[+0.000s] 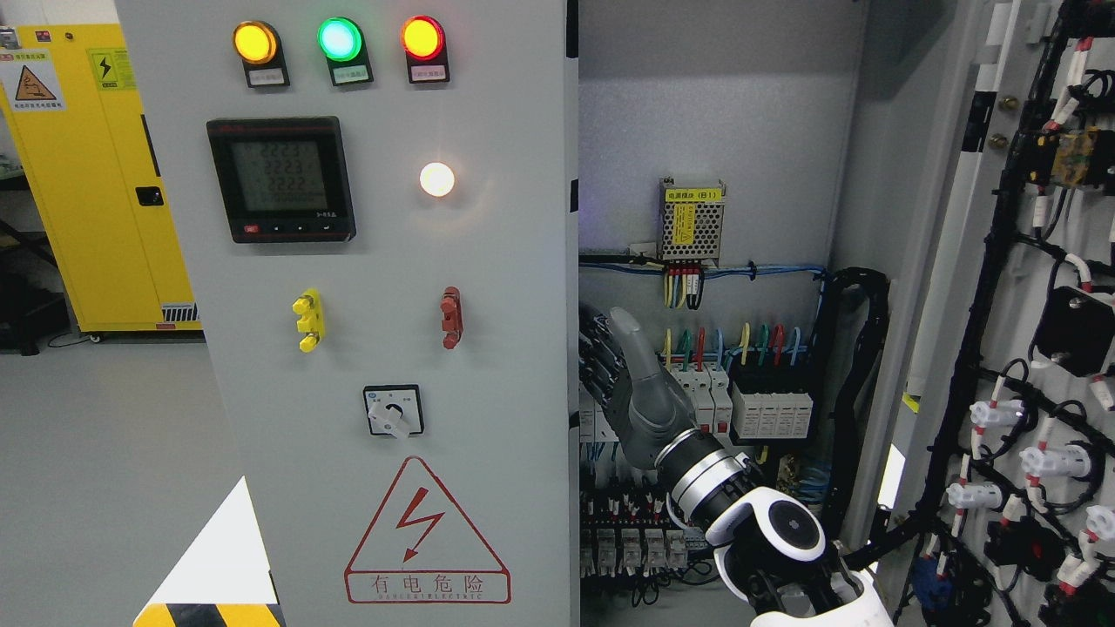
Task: Open door with both hands
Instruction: 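Push the indicator-light door outward with the right hand, swinging it open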
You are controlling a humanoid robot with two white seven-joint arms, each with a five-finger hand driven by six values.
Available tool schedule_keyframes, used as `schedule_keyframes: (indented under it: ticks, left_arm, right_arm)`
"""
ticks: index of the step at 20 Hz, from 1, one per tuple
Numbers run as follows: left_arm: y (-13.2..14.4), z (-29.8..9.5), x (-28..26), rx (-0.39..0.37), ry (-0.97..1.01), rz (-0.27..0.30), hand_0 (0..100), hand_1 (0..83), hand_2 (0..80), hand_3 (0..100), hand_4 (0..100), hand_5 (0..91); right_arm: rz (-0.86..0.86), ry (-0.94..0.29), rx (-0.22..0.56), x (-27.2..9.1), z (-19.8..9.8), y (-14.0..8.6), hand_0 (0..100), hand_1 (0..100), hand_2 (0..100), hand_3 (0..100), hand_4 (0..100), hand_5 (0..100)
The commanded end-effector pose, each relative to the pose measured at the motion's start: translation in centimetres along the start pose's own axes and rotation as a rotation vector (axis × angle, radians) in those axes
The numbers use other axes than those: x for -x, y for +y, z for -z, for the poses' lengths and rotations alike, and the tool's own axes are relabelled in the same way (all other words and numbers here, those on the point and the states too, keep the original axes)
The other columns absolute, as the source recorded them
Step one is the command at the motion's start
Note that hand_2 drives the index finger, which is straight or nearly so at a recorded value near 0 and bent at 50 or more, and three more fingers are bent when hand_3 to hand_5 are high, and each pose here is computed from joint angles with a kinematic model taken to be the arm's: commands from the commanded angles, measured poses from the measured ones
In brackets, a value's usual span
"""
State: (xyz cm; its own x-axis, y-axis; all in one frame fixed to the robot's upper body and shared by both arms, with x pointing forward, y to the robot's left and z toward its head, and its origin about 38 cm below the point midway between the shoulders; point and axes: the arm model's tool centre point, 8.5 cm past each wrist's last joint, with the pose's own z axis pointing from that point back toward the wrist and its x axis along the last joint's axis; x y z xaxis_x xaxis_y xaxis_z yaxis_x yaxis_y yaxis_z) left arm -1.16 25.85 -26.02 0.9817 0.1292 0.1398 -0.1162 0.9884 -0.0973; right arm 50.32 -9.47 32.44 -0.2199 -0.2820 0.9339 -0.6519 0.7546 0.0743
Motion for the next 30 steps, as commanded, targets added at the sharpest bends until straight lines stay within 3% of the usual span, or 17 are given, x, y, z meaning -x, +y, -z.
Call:
schedule_keyframes:
  ticks: [1, 6, 30]
  left_arm:
    - [2.0, -0.2, -1.1, -0.028, -0.031, 0.016, 35, 14.3, 0.0, 4, 0, 0.0]
    - [2.0, -0.2, -1.1, -0.028, -0.031, 0.014, 35, 14.4, 0.0, 4, 0, 0.0]
    - [1.8, -0.1, -1.2, -0.024, -0.033, 0.016, 35, 14.4, 0.0, 6, 0, 0.0]
  right_arm:
    - [0.027, 0.013, -0.026, 0.0, 0.2, -0.4, 21, 6, 0, 0, 0, 0]
    - [0.03, 0.016, -0.03, 0.0, 0.3, -0.6, 21, 6, 0, 0, 0, 0]
    - [0.096, 0.003, -0.225, -0.7, 1.3, 0.3, 22, 6, 0, 0, 0, 0]
